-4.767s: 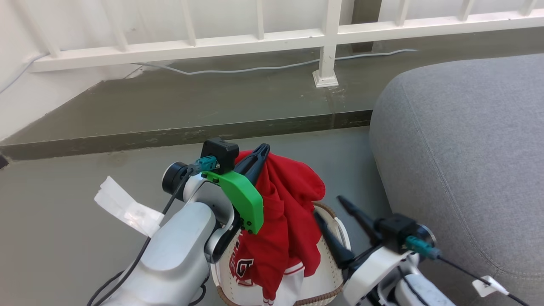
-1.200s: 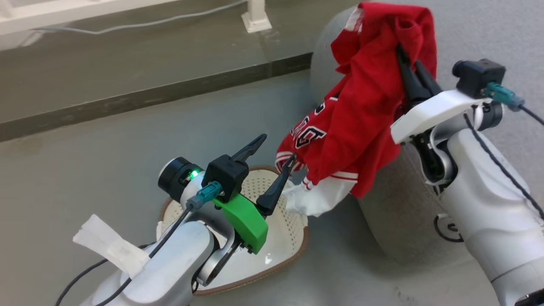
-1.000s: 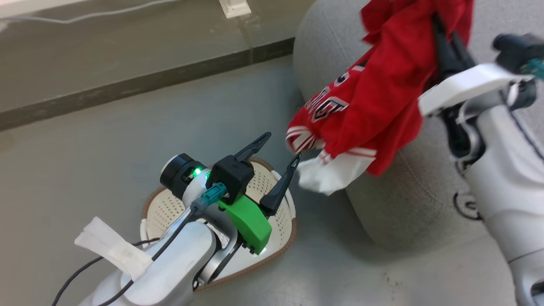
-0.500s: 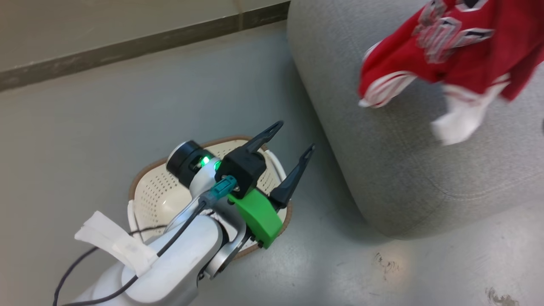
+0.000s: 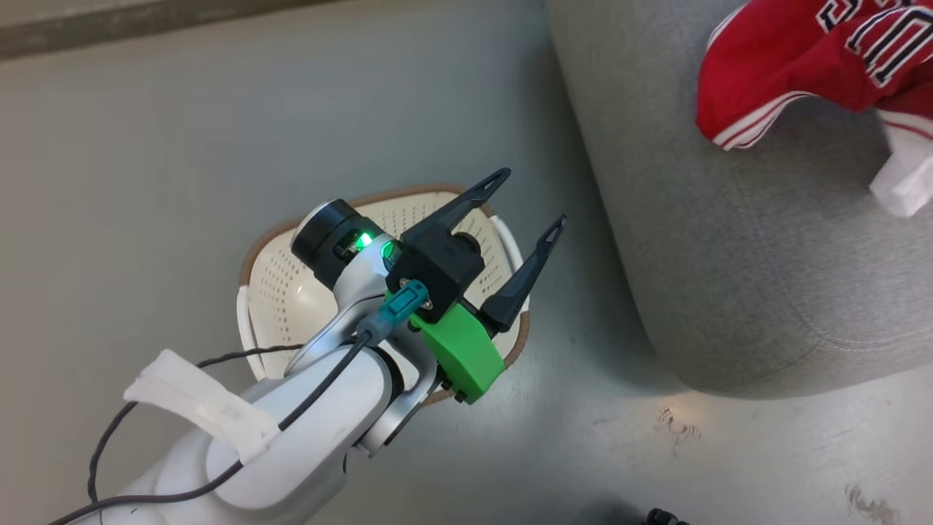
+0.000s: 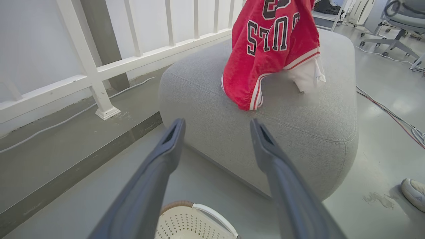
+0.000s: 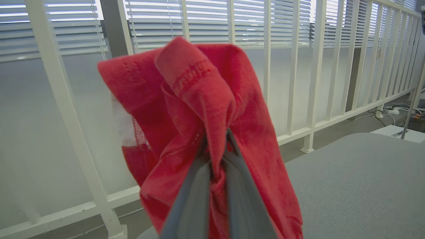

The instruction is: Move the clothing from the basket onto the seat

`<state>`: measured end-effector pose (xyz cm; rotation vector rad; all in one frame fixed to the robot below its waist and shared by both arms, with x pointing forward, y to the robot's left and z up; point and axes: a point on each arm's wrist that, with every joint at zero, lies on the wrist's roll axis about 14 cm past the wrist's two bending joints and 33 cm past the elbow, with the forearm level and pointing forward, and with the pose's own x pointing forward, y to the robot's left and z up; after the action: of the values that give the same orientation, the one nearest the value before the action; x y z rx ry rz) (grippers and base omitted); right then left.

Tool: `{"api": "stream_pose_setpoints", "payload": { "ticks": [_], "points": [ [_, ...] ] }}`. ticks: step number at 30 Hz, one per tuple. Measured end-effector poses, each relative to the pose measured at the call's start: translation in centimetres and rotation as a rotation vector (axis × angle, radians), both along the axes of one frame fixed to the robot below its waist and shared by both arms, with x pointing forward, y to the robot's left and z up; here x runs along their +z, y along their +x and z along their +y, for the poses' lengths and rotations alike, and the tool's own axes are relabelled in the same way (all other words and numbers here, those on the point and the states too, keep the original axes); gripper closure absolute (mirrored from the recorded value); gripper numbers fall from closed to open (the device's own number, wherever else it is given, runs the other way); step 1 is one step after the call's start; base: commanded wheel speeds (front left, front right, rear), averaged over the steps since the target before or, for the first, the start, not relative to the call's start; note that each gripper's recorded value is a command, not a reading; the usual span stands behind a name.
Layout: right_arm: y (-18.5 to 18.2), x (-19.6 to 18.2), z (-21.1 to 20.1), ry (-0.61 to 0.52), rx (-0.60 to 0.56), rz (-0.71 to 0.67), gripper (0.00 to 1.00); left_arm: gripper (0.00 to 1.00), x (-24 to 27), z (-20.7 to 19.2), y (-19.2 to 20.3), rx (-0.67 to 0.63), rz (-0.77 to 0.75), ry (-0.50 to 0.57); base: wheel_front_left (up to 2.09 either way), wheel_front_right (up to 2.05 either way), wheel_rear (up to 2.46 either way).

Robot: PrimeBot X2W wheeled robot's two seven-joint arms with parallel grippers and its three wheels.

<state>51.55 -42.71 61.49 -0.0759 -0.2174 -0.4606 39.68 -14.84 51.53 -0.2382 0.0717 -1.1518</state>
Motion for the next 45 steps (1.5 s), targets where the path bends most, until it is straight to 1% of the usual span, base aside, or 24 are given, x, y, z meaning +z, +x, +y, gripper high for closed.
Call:
{"api": "stream_pose_setpoints", "payload": {
  "ticks": [2, 4, 8, 12, 17, 22, 23, 24, 32, 39, 45],
  "points": [
    [0.3, -2.6, 0.0, 0.019, -0.006, 0.058, 1.00, 0.00, -0.7, 0.3, 0.3, 0.007, 0.018, 0.005, 0.00, 0.00, 0.00],
    [0.3, -6.0, 0.2, 0.062, -0.015, 0.120, 1.00, 0.00, -1.4, 0.5, 0.7, 0.016, 0.035, 0.010, 0.00, 0.00, 0.00],
    [-0.7, -12.3, 0.2, 0.143, -0.050, 0.247, 1.00, 0.00, -2.4, 0.8, 1.2, 0.022, 0.040, 0.023, 0.00, 0.00, 0.00],
    [-1.6, -16.4, 0.5, 0.226, -0.086, 0.315, 1.00, 0.00, -3.4, 1.2, 1.9, 0.030, 0.051, 0.034, 0.00, 0.00, 0.00],
    [-2.6, -19.1, 0.6, 0.279, -0.111, 0.368, 1.00, 0.00, -4.4, 1.3, 2.2, 0.031, 0.064, 0.046, 0.00, 0.00, 0.00],
    [-3.3, -19.2, 0.3, 0.290, -0.121, 0.374, 1.00, 0.00, -4.2, 1.2, 2.1, 0.025, 0.052, 0.050, 0.00, 0.00, 0.00],
    [-3.3, -19.1, 0.3, 0.289, -0.114, 0.373, 0.05, 0.00, -4.1, 1.1, 2.1, 0.024, 0.049, 0.050, 0.00, 0.00, 0.00],
    [-3.3, -18.9, 0.3, 0.283, -0.112, 0.372, 0.00, 0.00, -4.0, 1.1, 2.0, 0.023, 0.046, 0.050, 0.00, 0.00, 0.00],
    [-3.3, -17.6, 1.3, 0.230, -0.048, 0.381, 0.00, 0.00, -2.6, 0.9, 1.7, 0.027, 0.005, 0.041, 0.00, 0.00, 0.00],
    [-4.7, -17.2, 2.2, 0.207, -0.008, 0.392, 0.00, 0.00, -0.6, 1.3, 1.8, 0.055, -0.038, 0.018, 0.00, 0.00, 0.00],
    [-3.7, -14.3, 4.6, 0.185, 0.087, 0.309, 0.00, 0.00, -0.2, 2.3, 1.6, 0.102, -0.031, 0.014, 0.00, 0.00, 0.00]
  ]
}}
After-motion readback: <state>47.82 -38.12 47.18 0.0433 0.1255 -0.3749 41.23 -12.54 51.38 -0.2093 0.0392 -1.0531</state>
